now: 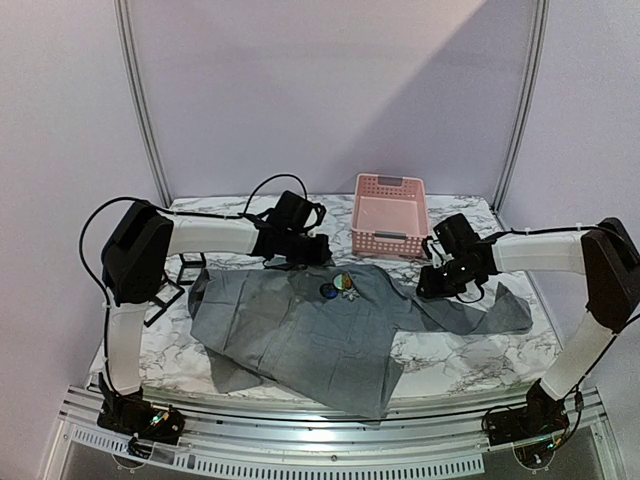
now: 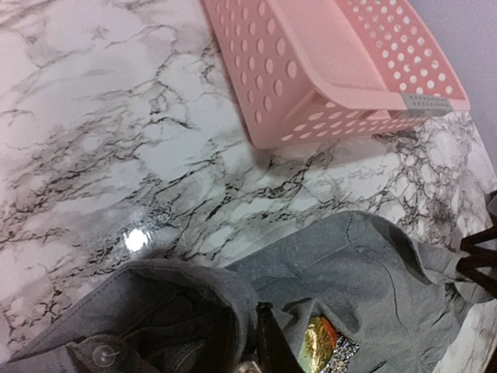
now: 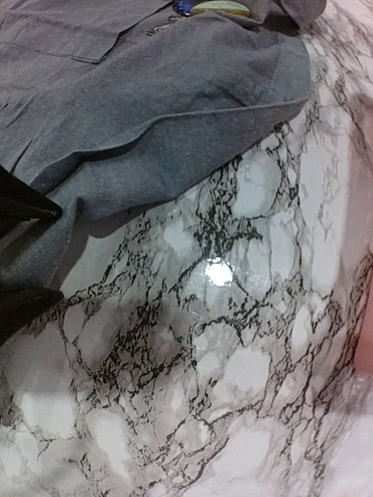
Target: Remove the brooch from the garment
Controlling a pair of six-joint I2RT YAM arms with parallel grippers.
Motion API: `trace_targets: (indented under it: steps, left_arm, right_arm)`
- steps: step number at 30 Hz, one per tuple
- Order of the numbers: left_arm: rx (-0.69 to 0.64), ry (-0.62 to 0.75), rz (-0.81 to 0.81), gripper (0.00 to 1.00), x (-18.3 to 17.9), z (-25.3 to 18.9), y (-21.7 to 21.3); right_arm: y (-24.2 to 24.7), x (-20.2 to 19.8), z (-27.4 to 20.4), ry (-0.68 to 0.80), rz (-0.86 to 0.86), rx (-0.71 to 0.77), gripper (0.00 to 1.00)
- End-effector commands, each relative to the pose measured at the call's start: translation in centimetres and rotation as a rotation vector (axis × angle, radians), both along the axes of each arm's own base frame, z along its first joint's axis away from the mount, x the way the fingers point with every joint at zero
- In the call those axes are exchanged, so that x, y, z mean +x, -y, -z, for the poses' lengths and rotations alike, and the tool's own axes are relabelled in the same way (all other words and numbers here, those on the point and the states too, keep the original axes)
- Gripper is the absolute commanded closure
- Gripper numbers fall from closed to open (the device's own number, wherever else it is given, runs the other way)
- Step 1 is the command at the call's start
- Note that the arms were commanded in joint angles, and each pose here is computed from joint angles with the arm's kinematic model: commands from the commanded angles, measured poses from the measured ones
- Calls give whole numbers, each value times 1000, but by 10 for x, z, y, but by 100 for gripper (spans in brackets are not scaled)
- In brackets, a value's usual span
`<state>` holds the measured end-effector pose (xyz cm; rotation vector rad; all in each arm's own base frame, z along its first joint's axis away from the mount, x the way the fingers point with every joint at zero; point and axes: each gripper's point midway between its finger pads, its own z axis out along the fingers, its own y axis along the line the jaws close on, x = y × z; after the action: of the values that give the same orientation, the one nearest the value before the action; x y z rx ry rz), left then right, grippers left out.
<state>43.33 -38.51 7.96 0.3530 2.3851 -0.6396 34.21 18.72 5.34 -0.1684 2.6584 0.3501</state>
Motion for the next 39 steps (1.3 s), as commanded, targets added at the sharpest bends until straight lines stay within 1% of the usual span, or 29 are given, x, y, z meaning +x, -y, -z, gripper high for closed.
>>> trace_targets:
  steps: [1,2,4,6,7,13,17,29,34,39]
  left_arm:
    - [10,-7,-8,96,2,13,-9]
    - [10,-3,-12,100,3,13,-10]
    - [4,19,-21,100,4,11,-12]
    - [-9,53,-38,100,5,6,-16]
    - [-25,80,-45,100,7,1,-17]
    - [-61,239,-119,100,12,-31,-36]
    - [-47,296,-139,100,18,-40,-43]
    - [-6,357,-85,100,38,-20,-42]
    - [14,356,-86,100,46,-7,-44]
    - [6,352,-90,100,56,-7,-45]
  right_arm:
    - [-5,9,-1,14,-14,13,79]
    - [-5,9,-1,18,-12,13,84]
    - [-4,10,-3,25,-3,16,93]
    - [-2,13,-7,42,14,12,99]
    - [1,13,-7,45,24,4,100]
    - [20,21,-11,65,116,-34,100]
    - [28,24,-9,61,151,-29,100]
    - [32,32,-9,78,194,-30,100]
    - [35,33,-4,73,216,-33,100]
    - [39,35,-4,78,240,-40,100]
